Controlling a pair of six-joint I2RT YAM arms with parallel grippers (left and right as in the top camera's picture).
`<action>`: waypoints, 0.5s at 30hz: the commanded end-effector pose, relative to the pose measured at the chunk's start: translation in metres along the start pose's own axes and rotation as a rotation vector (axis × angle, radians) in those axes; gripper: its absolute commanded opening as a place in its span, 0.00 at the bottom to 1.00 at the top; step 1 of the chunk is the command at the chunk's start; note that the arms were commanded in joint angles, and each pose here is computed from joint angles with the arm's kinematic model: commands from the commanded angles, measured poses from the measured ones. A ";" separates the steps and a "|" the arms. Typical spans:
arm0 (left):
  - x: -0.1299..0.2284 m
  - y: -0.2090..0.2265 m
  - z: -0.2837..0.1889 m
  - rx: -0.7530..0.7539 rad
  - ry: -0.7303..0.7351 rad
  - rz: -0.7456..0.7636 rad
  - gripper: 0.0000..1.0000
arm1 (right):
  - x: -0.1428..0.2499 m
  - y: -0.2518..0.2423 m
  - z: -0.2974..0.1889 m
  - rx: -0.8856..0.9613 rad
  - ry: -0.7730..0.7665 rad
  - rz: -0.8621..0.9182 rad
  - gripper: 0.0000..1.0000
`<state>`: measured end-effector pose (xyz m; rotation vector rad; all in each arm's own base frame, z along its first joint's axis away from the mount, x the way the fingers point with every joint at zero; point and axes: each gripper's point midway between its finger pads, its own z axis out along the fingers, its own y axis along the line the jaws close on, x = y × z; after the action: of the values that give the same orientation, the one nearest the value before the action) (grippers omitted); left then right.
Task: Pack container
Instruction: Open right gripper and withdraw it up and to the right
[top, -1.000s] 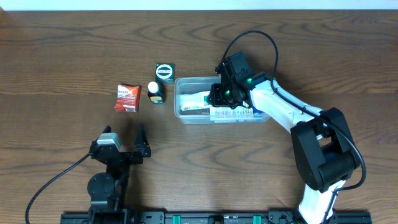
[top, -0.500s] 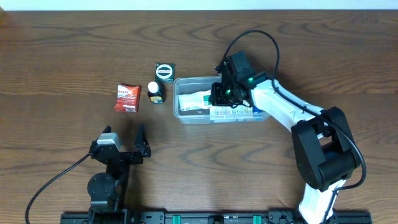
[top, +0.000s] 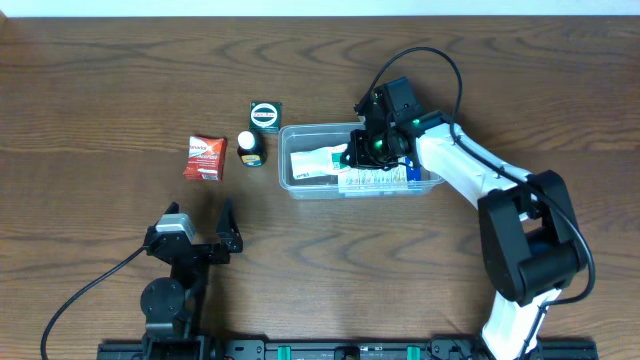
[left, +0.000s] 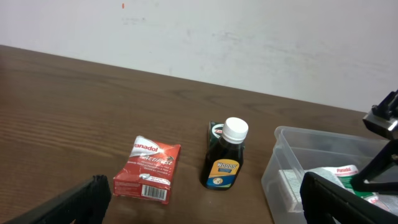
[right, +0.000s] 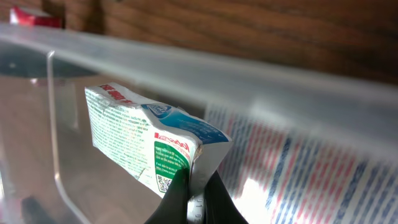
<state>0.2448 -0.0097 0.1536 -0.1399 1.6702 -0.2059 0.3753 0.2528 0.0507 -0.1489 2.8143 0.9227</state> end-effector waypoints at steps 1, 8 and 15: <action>0.015 0.001 0.001 0.004 0.047 0.014 0.98 | -0.009 0.023 -0.032 -0.066 -0.047 -0.047 0.01; 0.015 0.001 0.001 0.004 0.047 0.014 0.98 | -0.011 0.030 -0.077 -0.049 -0.102 -0.088 0.01; 0.015 0.001 0.001 0.004 0.047 0.014 0.98 | -0.002 0.005 -0.096 0.048 -0.088 -0.057 0.01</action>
<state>0.2448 -0.0096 0.1536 -0.1403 1.6701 -0.2056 0.3599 0.2111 0.1272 -0.1536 2.7449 0.8893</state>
